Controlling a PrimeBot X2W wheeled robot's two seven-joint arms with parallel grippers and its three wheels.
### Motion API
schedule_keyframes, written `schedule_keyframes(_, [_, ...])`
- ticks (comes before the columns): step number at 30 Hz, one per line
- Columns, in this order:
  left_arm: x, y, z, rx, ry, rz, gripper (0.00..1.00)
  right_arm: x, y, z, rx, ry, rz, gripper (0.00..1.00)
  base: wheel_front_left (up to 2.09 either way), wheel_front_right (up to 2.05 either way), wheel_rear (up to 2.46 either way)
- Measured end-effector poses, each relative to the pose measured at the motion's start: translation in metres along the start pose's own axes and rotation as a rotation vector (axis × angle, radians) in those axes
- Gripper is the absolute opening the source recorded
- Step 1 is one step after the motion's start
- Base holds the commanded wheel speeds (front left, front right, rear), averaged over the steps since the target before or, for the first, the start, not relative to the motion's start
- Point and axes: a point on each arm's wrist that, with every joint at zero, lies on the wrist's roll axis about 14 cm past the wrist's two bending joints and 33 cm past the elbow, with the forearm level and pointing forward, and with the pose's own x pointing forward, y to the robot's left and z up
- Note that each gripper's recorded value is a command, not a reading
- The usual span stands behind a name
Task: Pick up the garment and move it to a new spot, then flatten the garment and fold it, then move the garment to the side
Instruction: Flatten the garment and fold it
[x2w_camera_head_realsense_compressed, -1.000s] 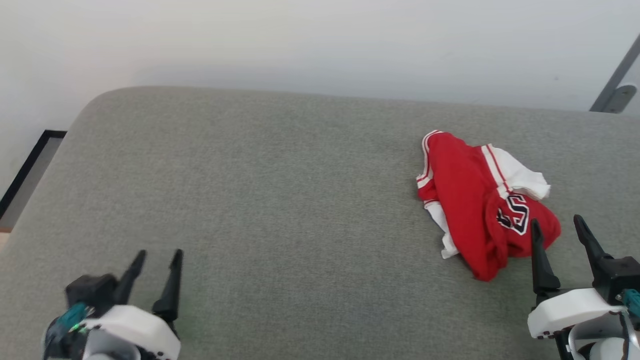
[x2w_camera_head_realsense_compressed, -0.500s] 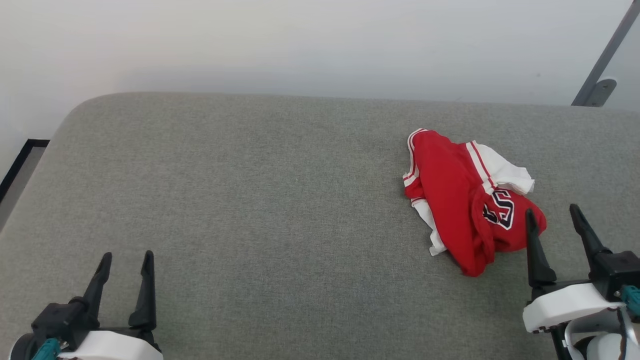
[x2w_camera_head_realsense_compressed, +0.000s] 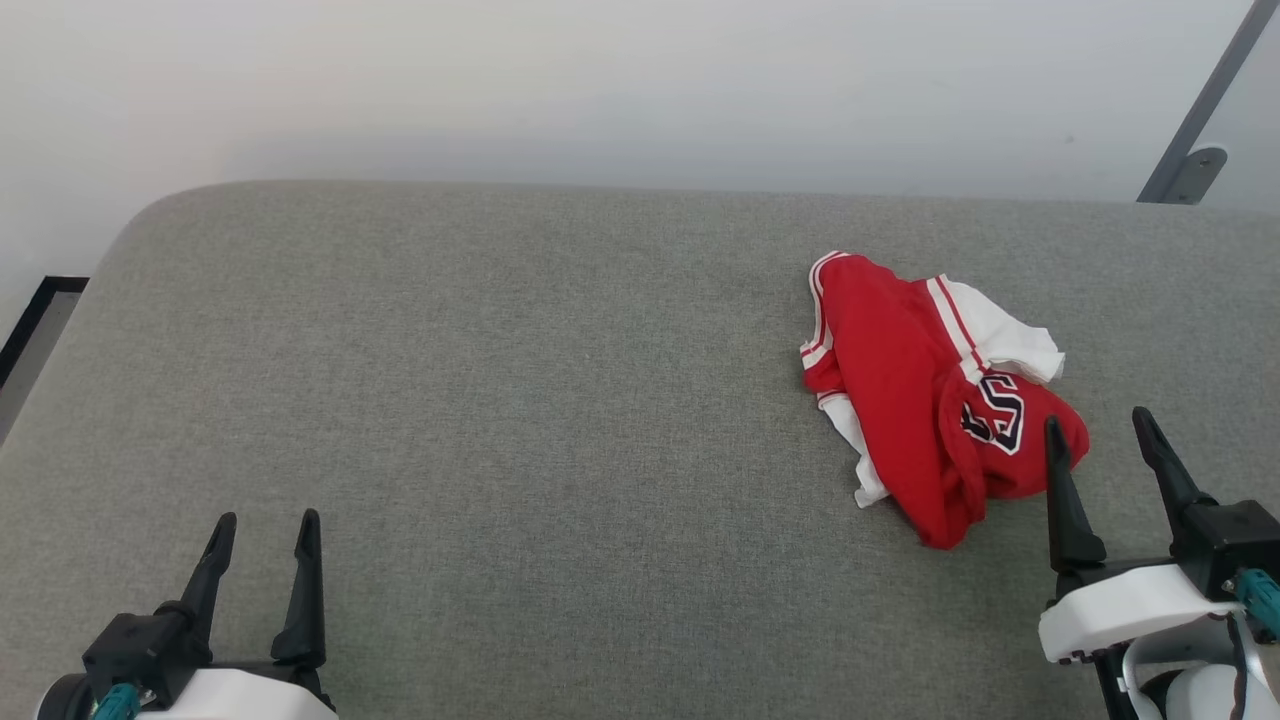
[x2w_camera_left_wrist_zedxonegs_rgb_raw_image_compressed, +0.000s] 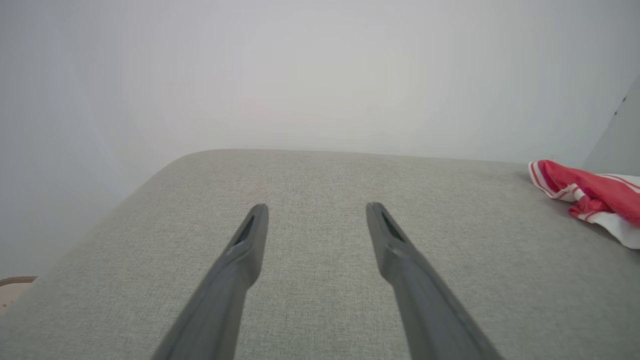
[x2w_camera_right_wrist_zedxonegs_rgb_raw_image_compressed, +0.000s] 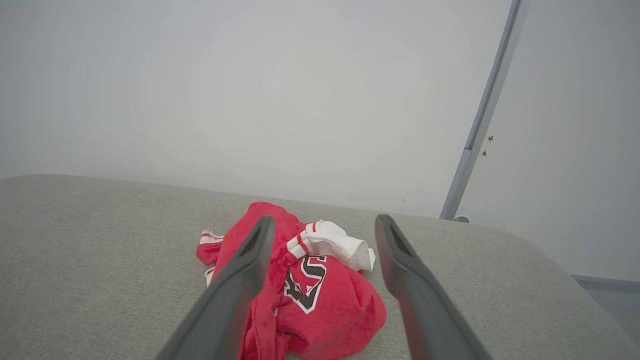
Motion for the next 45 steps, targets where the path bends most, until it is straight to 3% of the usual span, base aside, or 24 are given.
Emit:
schedule_keyframes(6, [0.0, -0.001, -0.005, -0.004, 0.014, 0.004, 1.0, 0.002, 0.002, -0.005, -0.002, 0.02, 0.01, 1.0, 0.0, 0.0, 0.0])
schedule_keyframes(13, [0.005, -0.009, -0.021, -0.033, 0.057, 0.005, 1.0, 0.028, 0.008, -0.019, -0.02, 0.143, 0.075, 1.0, 0.0, 0.0, 0.0])
schedule_keyframes(19, [0.025, -0.025, -0.033, -0.07, 0.083, -0.022, 1.0, 0.068, -0.018, -0.032, -0.156, 0.336, 0.129, 1.0, 0.0, 0.0, 0.0])
schedule_keyframes(22, [0.038, -0.03, -0.037, -0.078, 0.092, -0.034, 1.0, 0.092, -0.031, -0.036, -0.148, 0.418, 0.127, 1.0, 0.0, 0.0, 0.0])
schedule_keyframes(25, [0.046, -0.031, -0.048, -0.088, 0.118, -0.035, 1.0, 0.102, -0.04, -0.063, -0.174, 0.59, 0.149, 1.0, 0.0, 0.0, 0.0])
schedule_keyframes(27, [0.051, -0.029, -0.055, -0.105, 0.135, -0.022, 1.0, 0.101, -0.044, -0.088, -0.154, 0.736, 0.162, 1.0, 0.0, 0.0, 0.0])
schedule_keyframes(30, [0.055, -0.027, -0.061, -0.114, 0.15, -0.013, 1.0, 0.103, -0.047, -0.103, -0.13, 0.84, 0.168, 1.0, 0.0, 0.0, 0.0])
schedule_keyframes(35, [0.063, -0.028, -0.073, -0.125, 0.173, -0.008, 1.0, 0.128, -0.053, -0.112, -0.096, 0.931, 0.159, 1.0, 0.0, 0.0, 0.0])
schedule_keyframes(41, [0.068, -0.026, -0.085, -0.129, 0.203, 0.0, 1.0, 0.13, -0.043, -0.144, -0.067, 1.069, 0.184, 1.0, 0.0, 0.0, 0.0])
schedule_keyframes(45, [0.07, -0.027, -0.092, -0.139, 0.22, 0.005, 1.0, 0.139, -0.039, -0.15, -0.048, 1.062, 0.19, 1.0, 0.0, 0.0, 0.0])
